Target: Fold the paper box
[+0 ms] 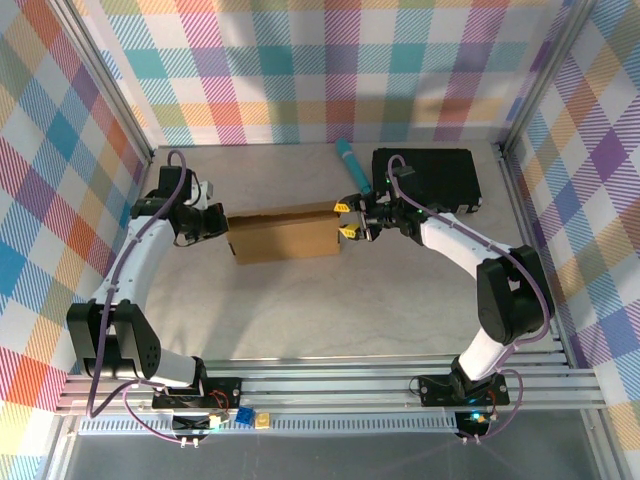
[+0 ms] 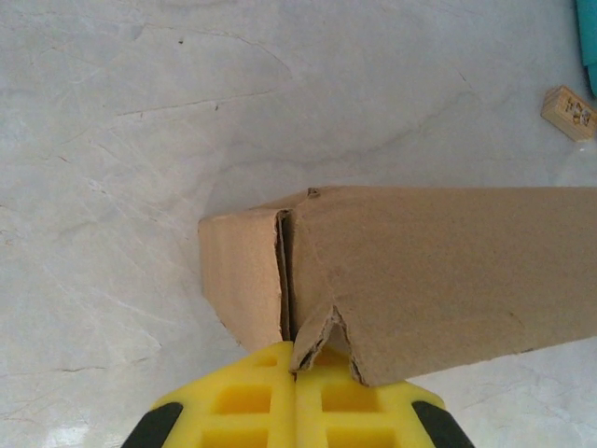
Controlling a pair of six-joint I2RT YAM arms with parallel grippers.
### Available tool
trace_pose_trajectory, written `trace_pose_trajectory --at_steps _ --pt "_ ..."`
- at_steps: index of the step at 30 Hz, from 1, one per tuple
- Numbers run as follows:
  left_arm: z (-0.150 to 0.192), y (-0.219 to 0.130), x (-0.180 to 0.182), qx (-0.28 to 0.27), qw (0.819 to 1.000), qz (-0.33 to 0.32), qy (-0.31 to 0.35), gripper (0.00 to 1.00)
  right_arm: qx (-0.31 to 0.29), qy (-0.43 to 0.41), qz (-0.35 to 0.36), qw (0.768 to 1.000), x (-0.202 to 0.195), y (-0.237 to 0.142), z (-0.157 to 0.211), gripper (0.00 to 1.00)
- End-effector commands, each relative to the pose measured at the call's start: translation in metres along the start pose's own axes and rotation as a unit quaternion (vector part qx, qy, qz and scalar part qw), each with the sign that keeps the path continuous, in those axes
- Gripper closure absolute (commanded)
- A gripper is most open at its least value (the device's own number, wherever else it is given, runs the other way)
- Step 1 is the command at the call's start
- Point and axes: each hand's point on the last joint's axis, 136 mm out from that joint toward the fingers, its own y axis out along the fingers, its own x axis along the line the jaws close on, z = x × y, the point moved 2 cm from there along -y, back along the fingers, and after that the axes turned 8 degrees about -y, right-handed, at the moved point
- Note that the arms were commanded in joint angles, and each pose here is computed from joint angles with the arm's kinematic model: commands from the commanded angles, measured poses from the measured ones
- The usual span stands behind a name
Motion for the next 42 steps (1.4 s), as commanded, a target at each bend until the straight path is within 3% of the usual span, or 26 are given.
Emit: trace_pose_trajectory --at_steps 1,10,21,26,34,42 --pt "0.026 0.008 0.012 0.039 0.999 -0.025 0.015 1.0 -0.006 0.016 0.004 1.0 -0.005 0.005 -0.004 0.42" --pt "0.035 0.01 0.019 0.032 0.997 -0.05 0.049 1.0 -0.012 -0.009 -0.012 1.0 0.017 -0.001 -0.003 0.34" --pt "0.042 0.014 0.02 0.028 0.996 -0.056 0.061 1.0 -0.005 -0.002 -0.001 1.0 0.009 0.01 -0.009 0.34" --pt "0.041 0.011 0.016 0.023 0.997 -0.046 0.051 1.0 -0.004 0.007 0.015 1.0 -0.007 0.013 -0.01 0.4" --pt "0.038 -0.002 0.002 0.014 1.0 -0.013 0.021 0.76 -0.003 0.009 0.027 1.0 -0.017 0.013 -0.009 0.51" --pt "0.04 -0.013 -0.013 0.012 0.999 0.028 -0.017 0.56 -0.005 0.011 0.04 0.999 -0.026 0.013 -0.009 0.54"
